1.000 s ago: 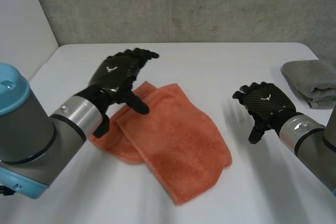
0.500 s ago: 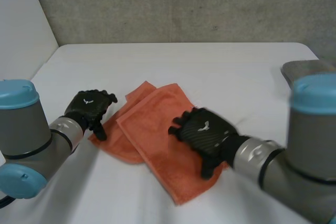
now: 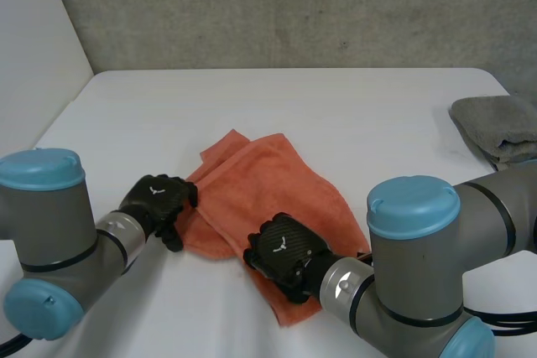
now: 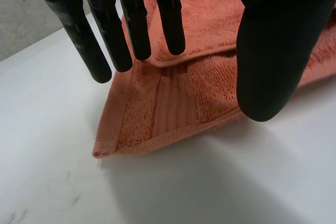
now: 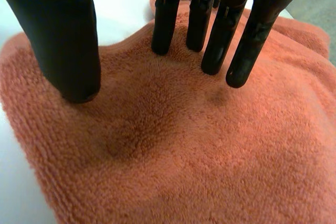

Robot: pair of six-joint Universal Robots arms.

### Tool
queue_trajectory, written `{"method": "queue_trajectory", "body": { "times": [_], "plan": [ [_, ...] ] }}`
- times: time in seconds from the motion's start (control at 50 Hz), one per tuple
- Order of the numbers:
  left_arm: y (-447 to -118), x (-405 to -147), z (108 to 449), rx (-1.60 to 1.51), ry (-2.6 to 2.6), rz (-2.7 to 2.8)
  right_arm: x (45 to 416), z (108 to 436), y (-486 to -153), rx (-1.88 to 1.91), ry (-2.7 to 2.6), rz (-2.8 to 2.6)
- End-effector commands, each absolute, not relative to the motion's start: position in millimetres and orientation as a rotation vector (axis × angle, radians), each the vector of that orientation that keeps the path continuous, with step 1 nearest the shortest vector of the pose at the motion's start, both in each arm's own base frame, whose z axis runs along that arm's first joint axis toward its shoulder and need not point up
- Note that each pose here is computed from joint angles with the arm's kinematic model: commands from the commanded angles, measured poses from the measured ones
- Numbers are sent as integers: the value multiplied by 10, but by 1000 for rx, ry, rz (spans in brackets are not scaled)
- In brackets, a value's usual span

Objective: Fold the laundry.

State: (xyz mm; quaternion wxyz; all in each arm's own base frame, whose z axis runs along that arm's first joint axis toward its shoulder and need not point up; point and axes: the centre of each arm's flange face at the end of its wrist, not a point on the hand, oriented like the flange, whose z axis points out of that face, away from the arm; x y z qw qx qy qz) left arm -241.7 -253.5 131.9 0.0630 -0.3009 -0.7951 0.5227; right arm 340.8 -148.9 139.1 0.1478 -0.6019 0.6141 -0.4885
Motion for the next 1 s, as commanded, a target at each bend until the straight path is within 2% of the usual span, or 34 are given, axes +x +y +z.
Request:
{"method": "queue_trajectory", "body": {
  "times": [0.02,0.14,0.3,0.46,0.72,0.8,0.92,1.0],
  "plan": [
    [-2486,-2470,1302,-983,-2384,1581,3397,1344,-1543,-1725,1795,-1423],
    [-2413,-2534,1298,-1017,-2363,1569,3424,1379,-1615,-1693,1789,-1485],
    [-2428,-2563,1261,-1025,-2362,1568,3192,1470,-2120,-1547,2056,-1693],
    [-2458,-2587,1219,-1030,-2364,1559,3011,1477,-2393,-1467,2172,-1743],
    [-2535,-2675,1226,-1042,-2341,1589,2854,1514,-2654,-1365,2236,-1803],
    [-2551,-2683,1363,-1054,-2316,1659,2781,1568,-2739,-1335,2260,-1826],
    [-2511,-2636,1911,-991,-2208,1867,2796,1730,-2750,-1332,2240,-1852],
    [-2428,-2605,2078,-977,-2165,1918,2809,2068,-2674,-1289,2239,-1809]
  ]
}}
